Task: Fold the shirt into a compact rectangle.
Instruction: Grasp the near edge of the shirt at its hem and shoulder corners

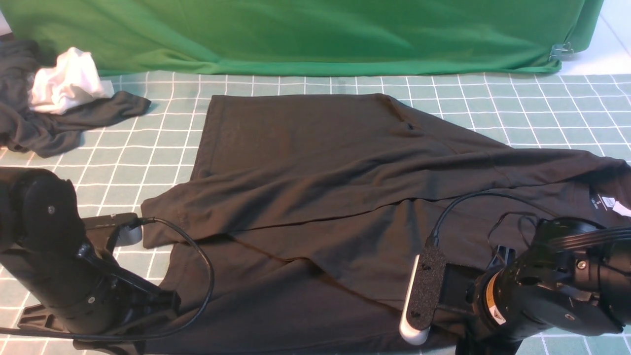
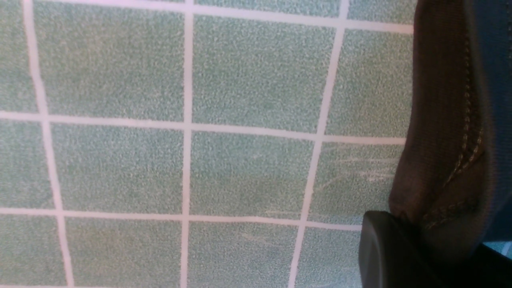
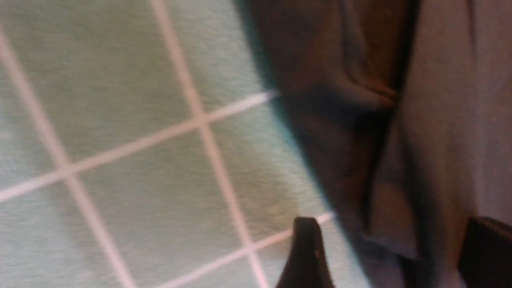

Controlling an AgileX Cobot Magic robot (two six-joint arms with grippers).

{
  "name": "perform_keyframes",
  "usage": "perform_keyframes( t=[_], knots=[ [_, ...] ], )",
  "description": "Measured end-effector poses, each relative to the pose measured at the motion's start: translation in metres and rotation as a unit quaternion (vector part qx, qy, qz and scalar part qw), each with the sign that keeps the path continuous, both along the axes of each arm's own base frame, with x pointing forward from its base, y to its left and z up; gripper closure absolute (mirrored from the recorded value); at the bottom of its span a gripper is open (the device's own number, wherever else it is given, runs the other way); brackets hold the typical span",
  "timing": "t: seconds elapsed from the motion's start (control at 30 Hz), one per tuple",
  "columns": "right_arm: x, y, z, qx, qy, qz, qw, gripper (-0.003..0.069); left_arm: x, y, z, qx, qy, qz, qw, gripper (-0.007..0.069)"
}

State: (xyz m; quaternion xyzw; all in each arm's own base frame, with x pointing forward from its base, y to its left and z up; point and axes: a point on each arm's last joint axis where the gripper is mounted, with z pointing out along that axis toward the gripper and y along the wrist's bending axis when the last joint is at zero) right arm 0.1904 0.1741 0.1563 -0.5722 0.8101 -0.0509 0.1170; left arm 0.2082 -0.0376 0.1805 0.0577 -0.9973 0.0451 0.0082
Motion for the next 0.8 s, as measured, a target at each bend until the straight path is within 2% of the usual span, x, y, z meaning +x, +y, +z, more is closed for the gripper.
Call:
perform_keyframes(
  t=[0.5,0.63,0.67,0.7,0.73,0.8],
  knots=[
    [0.012,-0.001,-0.006,0.009,-0.024,0.008,1.000,0.0195,0.000,0.001,0.000,0.004,-0.003,-0.003,1.000,0.0609],
    [0.012,-0.001,-0.007,0.008,-0.020,0.007,1.000,0.0291,0.000,0.001,0.000,0.004,-0.003,-0.003,1.000,0.0609],
    [0.012,-0.001,-0.008,0.007,-0.018,0.007,1.000,0.0389,0.000,0.001,0.000,0.004,-0.003,-0.003,1.000,0.0609],
    [0.012,-0.001,-0.008,0.007,-0.018,0.008,1.000,0.0417,0.000,0.001,0.000,0.004,-0.003,-0.003,1.000,0.0609],
    [0.012,-0.001,-0.009,0.004,-0.016,0.009,1.000,0.0517,0.000,0.001,0.000,0.004,-0.003,-0.004,1.000,0.0609],
    [0.011,-0.001,-0.009,0.001,-0.013,0.008,1.000,0.0585,0.000,0.001,0.000,0.005,0.002,-0.008,1.000,0.0609]
  ],
)
